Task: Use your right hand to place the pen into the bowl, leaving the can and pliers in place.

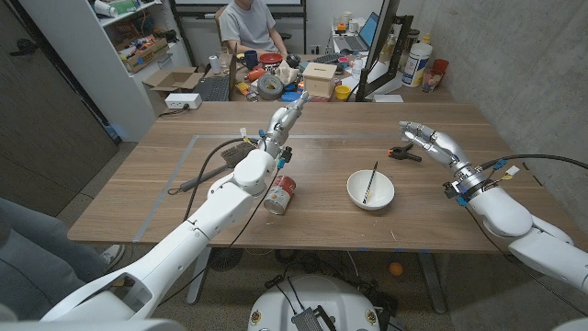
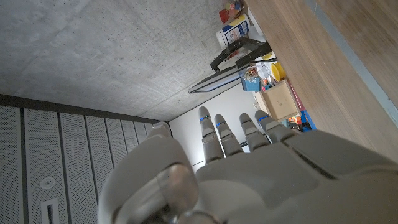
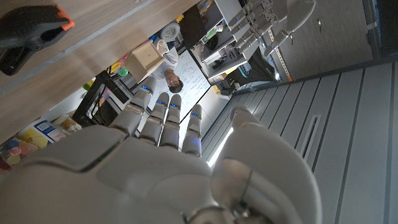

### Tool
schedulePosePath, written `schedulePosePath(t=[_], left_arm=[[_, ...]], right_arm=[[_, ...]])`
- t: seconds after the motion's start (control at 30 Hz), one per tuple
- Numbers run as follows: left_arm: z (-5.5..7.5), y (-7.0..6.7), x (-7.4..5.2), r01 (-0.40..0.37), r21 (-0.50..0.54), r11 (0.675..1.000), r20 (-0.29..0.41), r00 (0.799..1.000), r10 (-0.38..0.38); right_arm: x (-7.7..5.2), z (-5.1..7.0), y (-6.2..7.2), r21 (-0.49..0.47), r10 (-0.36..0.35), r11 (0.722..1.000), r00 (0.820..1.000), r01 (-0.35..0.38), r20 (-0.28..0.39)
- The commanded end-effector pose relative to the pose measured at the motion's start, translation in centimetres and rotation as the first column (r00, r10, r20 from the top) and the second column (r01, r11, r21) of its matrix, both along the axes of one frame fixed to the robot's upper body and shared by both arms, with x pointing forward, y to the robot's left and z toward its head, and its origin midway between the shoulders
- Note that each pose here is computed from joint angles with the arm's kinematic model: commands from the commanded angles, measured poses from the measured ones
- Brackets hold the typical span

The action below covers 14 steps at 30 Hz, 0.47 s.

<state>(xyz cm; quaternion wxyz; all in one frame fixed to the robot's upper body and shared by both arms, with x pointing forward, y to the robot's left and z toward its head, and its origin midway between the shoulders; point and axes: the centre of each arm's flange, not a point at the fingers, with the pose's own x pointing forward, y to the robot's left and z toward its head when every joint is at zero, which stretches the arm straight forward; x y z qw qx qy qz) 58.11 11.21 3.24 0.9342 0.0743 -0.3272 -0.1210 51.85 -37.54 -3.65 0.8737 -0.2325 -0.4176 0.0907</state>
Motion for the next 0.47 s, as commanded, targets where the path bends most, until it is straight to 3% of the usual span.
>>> schedulePosePath(t=[0.03,0.3,0.47], left_arm=[[0.4,-2.8,-1.1,0.032,0.035,0.999,0.027,0.999,-0.033],[0.0,-3.5,-1.1,0.066,0.049,0.997,0.03,0.997,-0.067],[0.6,-4.1,-0.9,0.097,0.053,0.994,0.061,0.993,-0.1]], right_arm=[[-0.6,0.4,-1.8,0.162,0.13,0.979,0.991,-0.124,-0.031],[-1.7,-0.6,-1.6,0.186,0.116,0.977,0.993,-0.108,-0.036],[-2.8,-0.8,-1.8,0.19,0.075,0.979,0.997,-0.071,-0.013]])
